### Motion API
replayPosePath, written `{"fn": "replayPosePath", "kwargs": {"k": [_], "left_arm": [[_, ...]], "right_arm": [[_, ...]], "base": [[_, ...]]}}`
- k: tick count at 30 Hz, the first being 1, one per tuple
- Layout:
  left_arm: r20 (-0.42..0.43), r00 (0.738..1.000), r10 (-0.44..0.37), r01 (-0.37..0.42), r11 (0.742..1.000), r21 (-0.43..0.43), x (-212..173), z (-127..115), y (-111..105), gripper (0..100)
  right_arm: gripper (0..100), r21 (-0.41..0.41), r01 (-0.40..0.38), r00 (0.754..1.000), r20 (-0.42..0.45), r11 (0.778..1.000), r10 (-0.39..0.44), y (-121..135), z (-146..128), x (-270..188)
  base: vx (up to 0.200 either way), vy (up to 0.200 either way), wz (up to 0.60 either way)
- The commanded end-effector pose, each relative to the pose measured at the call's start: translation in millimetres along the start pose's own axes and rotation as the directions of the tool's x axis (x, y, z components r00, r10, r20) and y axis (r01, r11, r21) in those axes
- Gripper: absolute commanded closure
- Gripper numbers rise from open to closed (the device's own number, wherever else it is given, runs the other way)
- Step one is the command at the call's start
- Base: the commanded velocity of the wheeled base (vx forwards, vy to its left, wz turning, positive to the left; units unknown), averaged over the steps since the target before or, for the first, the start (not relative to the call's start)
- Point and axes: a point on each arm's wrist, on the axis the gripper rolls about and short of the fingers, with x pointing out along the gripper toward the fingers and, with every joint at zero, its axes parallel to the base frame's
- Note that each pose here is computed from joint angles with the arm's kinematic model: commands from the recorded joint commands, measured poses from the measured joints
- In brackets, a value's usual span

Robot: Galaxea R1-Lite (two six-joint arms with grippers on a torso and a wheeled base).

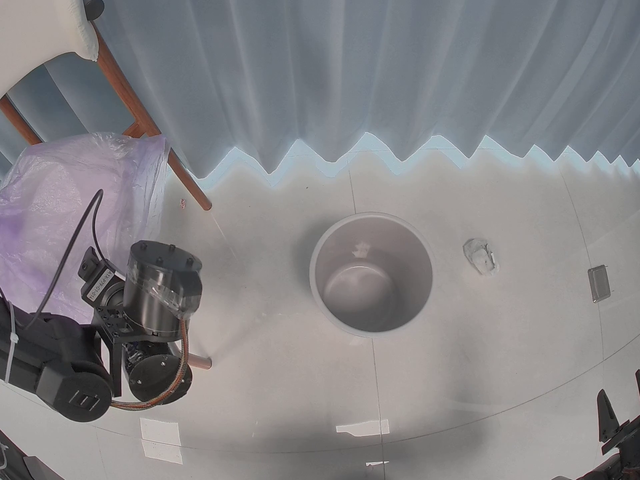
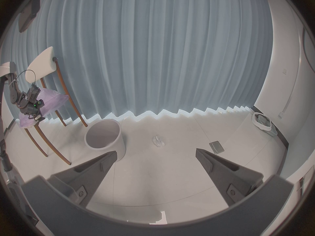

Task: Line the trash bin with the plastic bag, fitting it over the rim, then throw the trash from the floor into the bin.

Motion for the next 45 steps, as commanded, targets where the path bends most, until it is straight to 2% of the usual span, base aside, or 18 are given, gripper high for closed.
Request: {"fn": "replayPosePath", "kwargs": {"k": [1,19,20,28,37,39,41,42,45], "left_arm": [[-0.001,1.0,-0.009,0.009,1.0,-0.013,5.6,6.3,0.2,0],[-0.023,1.0,0.012,-0.012,1.0,0.004,15.1,12.9,10.1,0],[-0.024,1.0,0.011,-0.011,1.0,0.007,15.0,11.7,9.8,100],[-0.026,1.0,0.015,-0.015,1.0,-0.011,16.1,12.5,12.9,100],[-0.016,1.0,0.013,-0.014,0.997,-0.071,13.6,1.1,35.2,100],[0.029,0.999,-0.041,0.043,0.994,-0.099,15.7,-4.2,43.7,100],[0.045,0.997,-0.062,0.067,0.992,-0.11,17.4,-8.3,48.7,100],[0.078,0.992,-0.099,0.108,0.987,-0.118,17.1,-15.1,53.9,100],[0.114,0.984,-0.14,0.154,0.98,-0.126,17.6,-22.1,58.4,100]], "right_arm": [[0,0.0,0.002,1.0,-0.017,1.0,-0.002,0.0,-4.9,1.3],[0,-0.001,-0.001,1.0,-0.017,1.0,0.001,0.0,-4.9,1.3],[0,-0.001,0.0,1.0,-0.017,1.0,0.0,0.0,-4.9,1.3],[0,-0.001,-0.001,1.0,-0.017,1.0,0.001,0.0,-4.9,1.3],[0,-0.001,-0.001,1.0,-0.017,1.0,0.001,0.0,-4.9,1.3],[0,0.0,0.002,1.0,-0.017,1.0,-0.002,0.0,-4.9,1.3],[0,-0.001,0.0,1.0,-0.017,1.0,0.0,0.0,-4.9,1.3],[0,0.0,0.0,1.0,-0.017,1.0,0.0,0.1,-4.9,1.3],[0,0.0,0.002,1.0,-0.017,1.0,-0.002,0.0,-4.9,1.3]], "base": [[0.0,0.0,0.0],[0.0,0.0,0.0],[0.0,0.0,0.0],[0.0,0.0,0.0],[0.0,0.0,0.0],[0.0,0.0,0.0],[0.0,0.0,0.0],[0.0,0.0,0.0],[0.0,0.0,0.0]]}}
